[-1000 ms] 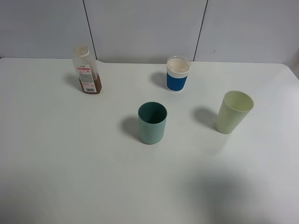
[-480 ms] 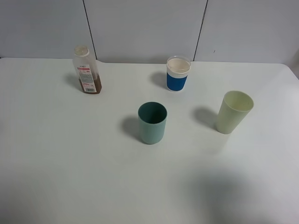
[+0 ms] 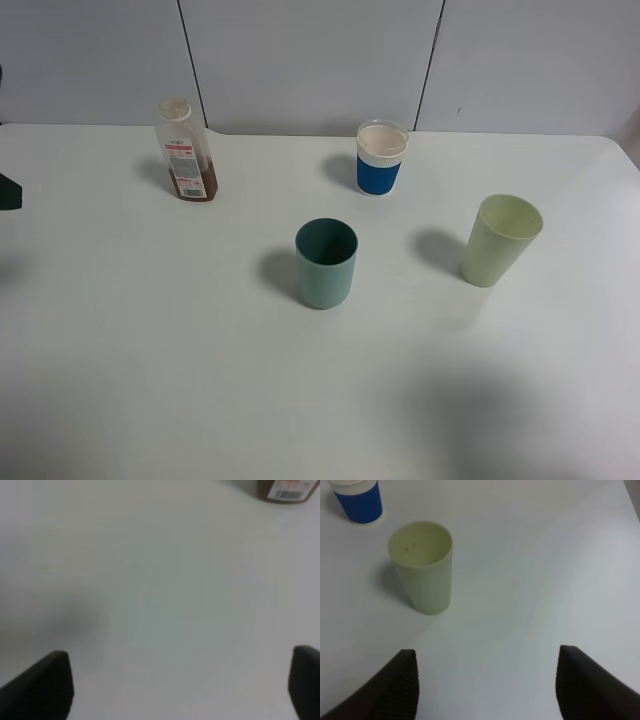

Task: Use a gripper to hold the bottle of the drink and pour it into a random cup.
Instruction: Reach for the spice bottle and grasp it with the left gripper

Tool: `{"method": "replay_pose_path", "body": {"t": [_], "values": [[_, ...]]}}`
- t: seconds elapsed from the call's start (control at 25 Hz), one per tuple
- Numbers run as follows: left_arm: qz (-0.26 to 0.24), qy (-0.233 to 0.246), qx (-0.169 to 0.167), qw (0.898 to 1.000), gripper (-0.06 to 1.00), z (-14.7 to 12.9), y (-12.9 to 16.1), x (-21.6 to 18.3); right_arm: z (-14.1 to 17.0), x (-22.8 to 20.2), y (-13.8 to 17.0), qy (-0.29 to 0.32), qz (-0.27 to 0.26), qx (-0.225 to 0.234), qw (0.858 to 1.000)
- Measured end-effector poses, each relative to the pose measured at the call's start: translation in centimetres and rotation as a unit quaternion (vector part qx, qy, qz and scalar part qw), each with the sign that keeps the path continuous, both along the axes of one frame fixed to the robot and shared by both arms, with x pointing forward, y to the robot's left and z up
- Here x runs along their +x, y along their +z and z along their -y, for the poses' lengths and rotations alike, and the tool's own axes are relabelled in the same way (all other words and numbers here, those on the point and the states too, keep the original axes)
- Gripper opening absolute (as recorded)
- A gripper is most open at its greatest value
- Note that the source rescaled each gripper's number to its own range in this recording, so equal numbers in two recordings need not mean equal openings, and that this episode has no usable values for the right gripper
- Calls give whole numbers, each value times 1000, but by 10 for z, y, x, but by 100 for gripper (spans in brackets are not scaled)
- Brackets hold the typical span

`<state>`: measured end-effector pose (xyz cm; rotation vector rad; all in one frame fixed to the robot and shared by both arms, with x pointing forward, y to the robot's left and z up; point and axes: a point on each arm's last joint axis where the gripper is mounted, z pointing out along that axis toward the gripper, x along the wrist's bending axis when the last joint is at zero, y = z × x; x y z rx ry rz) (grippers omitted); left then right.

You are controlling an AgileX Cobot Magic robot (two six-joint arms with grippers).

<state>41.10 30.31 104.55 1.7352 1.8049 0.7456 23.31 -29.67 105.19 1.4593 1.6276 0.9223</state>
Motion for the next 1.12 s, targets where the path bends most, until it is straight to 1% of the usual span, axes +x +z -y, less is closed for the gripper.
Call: {"method": "replay_pose_path", "body": {"t": [0.16, 0.28, 0.48, 0.76, 1.12], "values": [[-13, -12, 9, 1000, 77, 0, -10, 13, 0, 0, 0, 0, 0, 0, 1000], [-15, -12, 2, 1000, 77, 2, -16, 22, 0, 0, 0, 0, 0, 0, 1000], [0, -11, -11, 1000, 77, 3, -25, 38, 0, 0, 0, 0, 0, 0, 1000], [4, -11, -13, 1000, 77, 4, -41, 58, 0, 0, 0, 0, 0, 0, 1000], [21, -14, -13, 1000, 77, 4, -63, 82, 0, 0, 0, 0, 0, 0, 1000]]}}
